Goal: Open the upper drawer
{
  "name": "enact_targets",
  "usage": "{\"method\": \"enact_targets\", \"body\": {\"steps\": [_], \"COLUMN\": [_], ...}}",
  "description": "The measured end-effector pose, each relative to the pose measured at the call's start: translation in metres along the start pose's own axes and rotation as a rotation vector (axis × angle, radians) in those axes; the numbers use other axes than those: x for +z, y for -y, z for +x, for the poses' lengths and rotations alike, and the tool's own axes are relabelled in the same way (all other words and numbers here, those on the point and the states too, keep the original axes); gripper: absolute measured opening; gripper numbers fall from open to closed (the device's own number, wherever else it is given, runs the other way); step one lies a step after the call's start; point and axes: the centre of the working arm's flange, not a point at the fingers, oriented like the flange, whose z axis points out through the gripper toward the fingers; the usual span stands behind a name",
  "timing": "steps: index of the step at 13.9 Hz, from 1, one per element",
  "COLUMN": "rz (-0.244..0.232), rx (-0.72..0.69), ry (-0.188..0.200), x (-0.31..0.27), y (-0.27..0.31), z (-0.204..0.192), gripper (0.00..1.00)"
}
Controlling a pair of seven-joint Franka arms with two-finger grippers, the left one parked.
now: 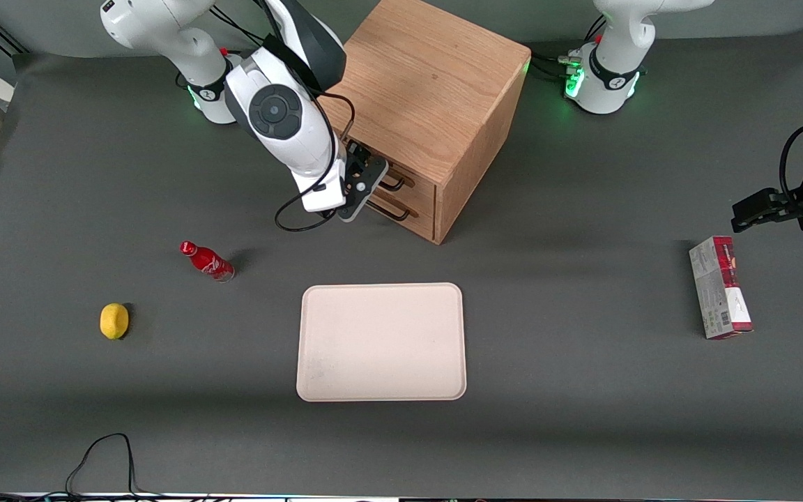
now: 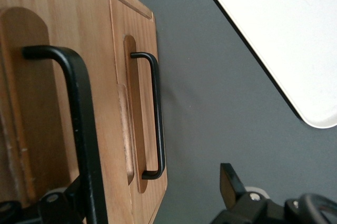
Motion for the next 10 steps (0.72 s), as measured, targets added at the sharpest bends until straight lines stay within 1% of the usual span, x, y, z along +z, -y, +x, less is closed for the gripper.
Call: {"method": "enact_targets", "body": {"steps": [8,9,10], "rz": [-0.001,-0.003,-0.008], "rx": [0.004,0.009,0.019], "ry": [-0.002,-0.005,-0.017], "x": [0.001,0.0,-0.003], "y": [-0.003,-0.005,-0.012], "z": [0.0,0.0,0.0], "gripper": [1.0,1.0,1.0]}}
